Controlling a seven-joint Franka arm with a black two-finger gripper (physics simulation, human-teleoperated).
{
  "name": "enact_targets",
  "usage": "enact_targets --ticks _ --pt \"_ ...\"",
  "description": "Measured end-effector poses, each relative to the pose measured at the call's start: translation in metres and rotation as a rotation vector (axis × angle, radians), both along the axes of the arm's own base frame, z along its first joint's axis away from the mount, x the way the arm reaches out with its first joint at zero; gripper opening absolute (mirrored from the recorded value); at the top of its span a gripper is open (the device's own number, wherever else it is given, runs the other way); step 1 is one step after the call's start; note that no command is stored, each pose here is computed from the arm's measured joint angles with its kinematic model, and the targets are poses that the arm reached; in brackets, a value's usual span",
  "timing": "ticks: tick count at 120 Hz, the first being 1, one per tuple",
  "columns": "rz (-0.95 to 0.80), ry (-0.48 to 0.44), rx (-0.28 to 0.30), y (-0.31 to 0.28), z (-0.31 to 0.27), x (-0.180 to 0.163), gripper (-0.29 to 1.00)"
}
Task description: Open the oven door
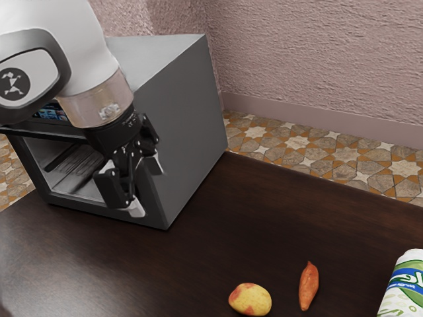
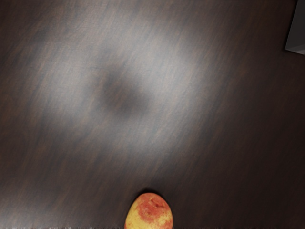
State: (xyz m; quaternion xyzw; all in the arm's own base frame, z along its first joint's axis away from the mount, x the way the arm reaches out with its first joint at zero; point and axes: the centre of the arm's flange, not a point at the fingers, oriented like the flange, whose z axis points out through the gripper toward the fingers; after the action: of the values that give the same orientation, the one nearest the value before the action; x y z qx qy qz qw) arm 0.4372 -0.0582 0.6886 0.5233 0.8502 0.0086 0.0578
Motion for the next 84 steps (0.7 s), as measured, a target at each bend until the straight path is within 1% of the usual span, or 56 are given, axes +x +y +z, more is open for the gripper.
enact_targets --ticks 16,22,26,34,40,48,58,73,84 --pt "0.002 0.0 -0.003 0.0 -0.006 0.002 0.7" --pt "0.006 -0.015 -0.006 0.003 0.003 -0.005 0.7" --pt "0.006 -0.039 -0.007 0.005 0.016 -0.017 0.7" --pt "0.05 -0.094 0.004 0.026 0.037 -0.062 0.7" --pt "0.117 -0.108 0.016 0.055 0.04 -0.075 0.7" --pt "0.17 -0.082 0.031 0.092 0.027 -0.063 0.7" --pt "0.135 -0.062 0.048 0.107 0.009 -0.038 0.7" --pt "0.039 -0.116 0.1 0.114 0.011 -0.027 0.7" --pt "-0.016 -0.164 0.129 0.131 0.015 -0.024 0.7"
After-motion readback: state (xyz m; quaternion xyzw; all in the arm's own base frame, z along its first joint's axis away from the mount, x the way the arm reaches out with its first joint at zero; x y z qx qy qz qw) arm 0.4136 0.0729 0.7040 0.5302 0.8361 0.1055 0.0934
